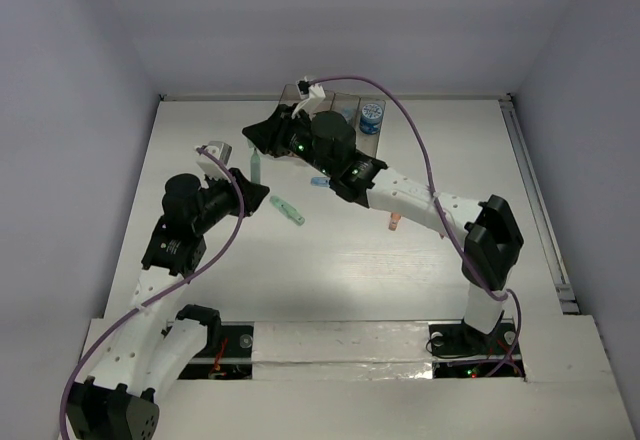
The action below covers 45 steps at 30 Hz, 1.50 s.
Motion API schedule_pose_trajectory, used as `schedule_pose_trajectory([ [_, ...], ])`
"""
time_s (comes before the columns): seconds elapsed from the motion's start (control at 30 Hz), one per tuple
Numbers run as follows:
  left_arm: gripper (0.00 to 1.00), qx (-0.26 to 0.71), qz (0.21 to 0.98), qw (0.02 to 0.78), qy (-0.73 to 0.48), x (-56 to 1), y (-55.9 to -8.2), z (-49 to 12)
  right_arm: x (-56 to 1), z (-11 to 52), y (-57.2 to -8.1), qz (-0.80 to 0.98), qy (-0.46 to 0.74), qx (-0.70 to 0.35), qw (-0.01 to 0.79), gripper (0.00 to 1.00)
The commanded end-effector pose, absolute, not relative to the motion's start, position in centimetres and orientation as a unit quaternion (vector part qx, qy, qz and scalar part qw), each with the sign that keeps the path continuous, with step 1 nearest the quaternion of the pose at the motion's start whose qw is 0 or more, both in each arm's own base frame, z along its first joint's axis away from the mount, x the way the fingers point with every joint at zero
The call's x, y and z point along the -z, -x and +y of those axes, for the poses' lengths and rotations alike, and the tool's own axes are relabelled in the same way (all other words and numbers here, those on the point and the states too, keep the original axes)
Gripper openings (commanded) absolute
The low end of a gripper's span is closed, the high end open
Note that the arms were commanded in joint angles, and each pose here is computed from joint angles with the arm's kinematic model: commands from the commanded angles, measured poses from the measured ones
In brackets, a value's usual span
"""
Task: Sort the stationery into containers
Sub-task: Close the pen cap on the pen.
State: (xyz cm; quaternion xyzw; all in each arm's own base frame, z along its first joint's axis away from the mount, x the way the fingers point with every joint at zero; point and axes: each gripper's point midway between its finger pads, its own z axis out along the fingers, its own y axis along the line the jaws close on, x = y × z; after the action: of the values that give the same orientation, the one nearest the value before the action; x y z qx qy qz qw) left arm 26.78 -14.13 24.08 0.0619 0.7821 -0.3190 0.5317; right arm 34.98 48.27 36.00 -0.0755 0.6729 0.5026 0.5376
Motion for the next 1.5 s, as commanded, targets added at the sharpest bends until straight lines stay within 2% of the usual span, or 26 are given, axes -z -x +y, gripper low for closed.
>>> schedule_pose_trajectory([
  [0.0, 0.0, 0.323, 0.751, 0.571, -0.074, -27.4, -27.2, -14.2, -39.4, 48.9, -34.5, 0.636, 0.074, -0.533, 0.554, 0.09],
  [0.43, 0.0, 0.323, 0.751, 0.572, -0.074, -27.4, -27.1, -14.1, -40.1, 48.7, -35.2, 0.63, 0.071, -0.52, 0.572, 0.1],
  [0.63, 0.0, 0.317, 0.744, 0.585, -0.068, -28.1, -27.0, -13.8, -38.0, 48.9, -35.3, 0.646, 0.072, -0.513, 0.561, 0.11],
  [1.23, 0.0, 0.291, 0.735, 0.611, -0.042, -29.1, -27.3, -12.3, -34.6, 50.3, -31.8, 0.663, 0.069, -0.498, 0.554, 0.11],
  [1.47, 0.0, 0.292, 0.728, 0.619, -0.039, -29.5, -27.1, -12.0, -33.8, 50.5, -31.2, 0.654, 0.047, -0.534, 0.534, 0.13],
])
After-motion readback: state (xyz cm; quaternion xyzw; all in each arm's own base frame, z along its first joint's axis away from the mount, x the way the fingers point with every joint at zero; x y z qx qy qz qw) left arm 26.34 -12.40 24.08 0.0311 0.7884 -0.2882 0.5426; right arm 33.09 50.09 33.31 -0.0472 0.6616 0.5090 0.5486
